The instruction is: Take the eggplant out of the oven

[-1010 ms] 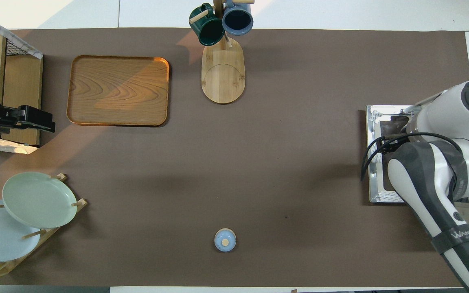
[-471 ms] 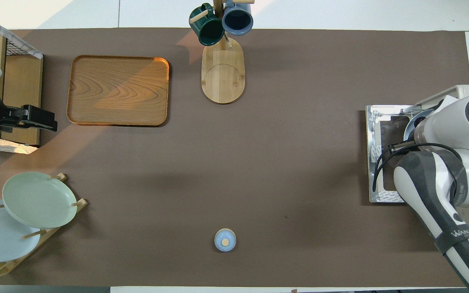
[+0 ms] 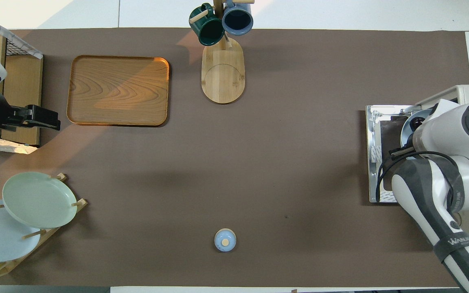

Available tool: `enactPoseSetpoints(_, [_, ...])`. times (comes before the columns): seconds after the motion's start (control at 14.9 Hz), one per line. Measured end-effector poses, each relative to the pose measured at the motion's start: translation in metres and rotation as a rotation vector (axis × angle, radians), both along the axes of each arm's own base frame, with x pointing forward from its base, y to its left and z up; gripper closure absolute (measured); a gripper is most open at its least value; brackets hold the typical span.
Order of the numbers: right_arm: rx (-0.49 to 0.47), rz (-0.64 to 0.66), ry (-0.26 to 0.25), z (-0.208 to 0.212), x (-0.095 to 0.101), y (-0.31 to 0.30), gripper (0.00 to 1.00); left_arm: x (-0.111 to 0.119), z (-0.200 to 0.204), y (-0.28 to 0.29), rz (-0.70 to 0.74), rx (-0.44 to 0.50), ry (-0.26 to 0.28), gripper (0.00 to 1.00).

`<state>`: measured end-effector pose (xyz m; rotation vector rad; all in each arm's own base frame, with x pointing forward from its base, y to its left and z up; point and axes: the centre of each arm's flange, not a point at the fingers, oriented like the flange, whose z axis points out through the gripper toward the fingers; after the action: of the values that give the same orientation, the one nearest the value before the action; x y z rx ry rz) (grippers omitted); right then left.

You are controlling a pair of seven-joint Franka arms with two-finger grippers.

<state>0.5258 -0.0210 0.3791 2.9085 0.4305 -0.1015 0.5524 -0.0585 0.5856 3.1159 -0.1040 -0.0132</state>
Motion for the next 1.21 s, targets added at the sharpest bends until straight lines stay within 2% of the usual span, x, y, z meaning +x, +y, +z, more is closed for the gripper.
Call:
enactPoseSetpoints(0.13, [-0.015, 0.017, 0.008, 0.022, 0.007, 0.047, 0.97, 0.000, -0.005, -0.002, -0.003, 0.000, -0.002, 0.00])
enactPoseSetpoints(0.27, [-0.026, 0.022, -0.025, 0.046, 0.011, 0.120, 0.97, 0.000, -0.008, -0.003, -0.005, 0.000, -0.004, 0.00])
enactPoseSetpoints(0.47, [-0.023, 0.002, -0.076, 0.066, -0.005, 0.244, 0.97, -0.002, -0.009, -0.002, -0.003, 0.000, -0.004, 0.00])
enactPoseSetpoints(0.67, [0.048, -0.064, -0.088, 0.072, -0.009, 0.329, 0.97, -0.002, -0.009, -0.001, -0.001, -0.001, -0.006, 0.00])
enactPoseSetpoints(0.81, [0.086, -0.126, -0.078, 0.062, 0.000, 0.379, 0.97, -0.001, -0.009, 0.001, 0.002, -0.001, -0.007, 0.00])
enactPoseSetpoints(0.94, [0.098, -0.147, -0.093, 0.035, 0.003, 0.446, 0.97, -0.001, -0.009, 0.004, 0.008, -0.001, -0.009, 0.00])
enactPoseSetpoints(1.08, [0.175, -0.144, -0.122, 0.007, 0.003, 0.497, 0.97, 0.000, -0.009, 0.006, 0.012, -0.002, -0.017, 0.00])
enactPoseSetpoints(1.21, [0.251, -0.170, -0.117, -0.013, 0.005, 0.513, 0.97, 0.001, -0.012, 0.007, 0.014, -0.002, -0.020, 0.00])
